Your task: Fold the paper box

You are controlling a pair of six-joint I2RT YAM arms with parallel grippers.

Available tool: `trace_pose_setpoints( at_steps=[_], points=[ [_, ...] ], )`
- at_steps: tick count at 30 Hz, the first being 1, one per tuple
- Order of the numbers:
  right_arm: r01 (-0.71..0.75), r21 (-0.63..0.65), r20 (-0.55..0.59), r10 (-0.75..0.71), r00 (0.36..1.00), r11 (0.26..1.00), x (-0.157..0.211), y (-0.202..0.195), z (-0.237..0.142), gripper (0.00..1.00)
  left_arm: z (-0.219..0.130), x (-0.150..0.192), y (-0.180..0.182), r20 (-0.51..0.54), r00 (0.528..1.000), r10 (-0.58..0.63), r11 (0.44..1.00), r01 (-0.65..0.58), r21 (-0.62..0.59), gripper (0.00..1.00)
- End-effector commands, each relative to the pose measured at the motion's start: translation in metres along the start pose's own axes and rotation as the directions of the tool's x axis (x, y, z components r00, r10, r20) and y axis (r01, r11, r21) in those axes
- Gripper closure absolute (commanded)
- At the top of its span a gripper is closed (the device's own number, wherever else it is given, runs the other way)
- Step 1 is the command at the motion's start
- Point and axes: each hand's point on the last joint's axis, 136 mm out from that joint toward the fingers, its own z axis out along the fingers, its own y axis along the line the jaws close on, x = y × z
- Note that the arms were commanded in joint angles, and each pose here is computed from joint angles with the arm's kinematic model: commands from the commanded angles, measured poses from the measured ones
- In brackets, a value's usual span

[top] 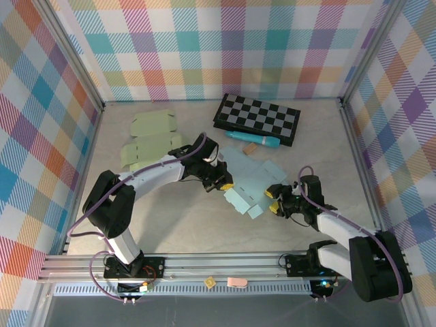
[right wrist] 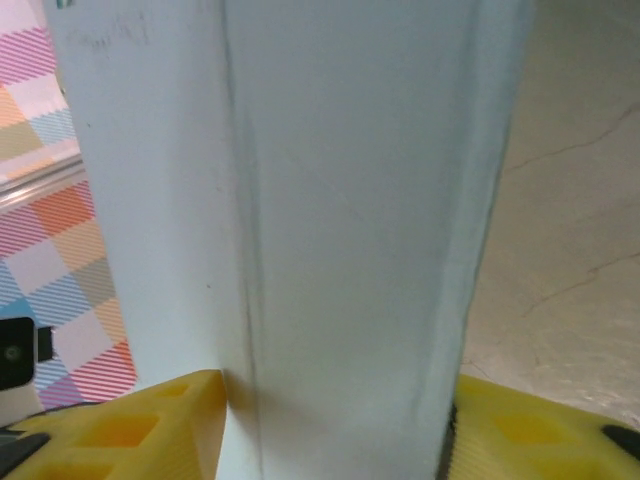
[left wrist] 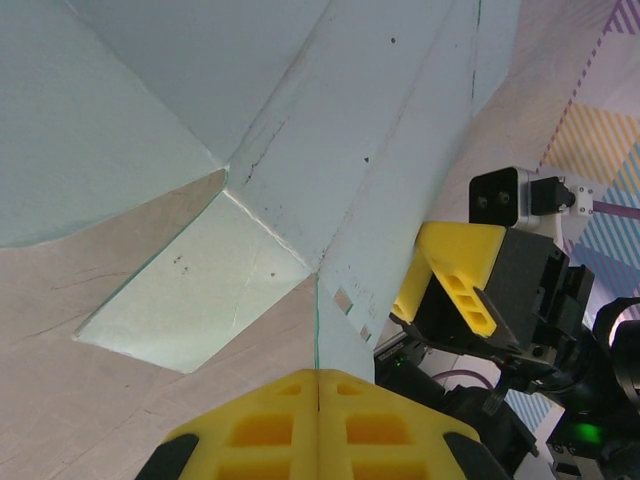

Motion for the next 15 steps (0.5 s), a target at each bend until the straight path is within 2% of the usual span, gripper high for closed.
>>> trace_pose_setpoints(
  at_steps=[1,8,10,13,14,15],
  points=[
    [0.018,-0.053,0.036,-0.016,0.999,0.998,-0.008,0.022,-0.003,0.52,-0.012,0.005,-0.018,0.003,1.000,0.007,0.999,-0.007,0.051,1.00],
    [0.020,-0.058,0.090,-0.015,0.996,0.998,-0.013,0.042,-0.015,0.73,-0.013,0.004,-0.018,0.015,1.000,0.013,0.999,-0.014,0.049,1.00],
    [0.011,-0.061,0.096,-0.005,0.995,0.998,-0.014,0.045,-0.016,0.81,-0.014,0.003,-0.020,0.018,1.000,0.013,0.998,-0.014,0.058,0.98],
    [0.019,-0.060,0.131,-0.011,0.991,0.998,-0.018,0.053,-0.022,0.95,-0.017,0.002,-0.023,0.028,0.999,0.018,0.998,-0.019,0.061,0.83],
    [0.024,-0.057,0.148,-0.015,0.989,0.998,-0.020,0.058,-0.025,1.00,-0.020,0.001,-0.024,0.041,0.999,0.023,0.998,-0.025,0.057,0.75],
    [0.036,-0.060,0.163,-0.026,0.986,0.998,-0.022,0.065,-0.029,1.00,-0.024,0.001,-0.024,0.057,0.998,0.026,0.998,-0.029,0.049,0.62]
  ],
)
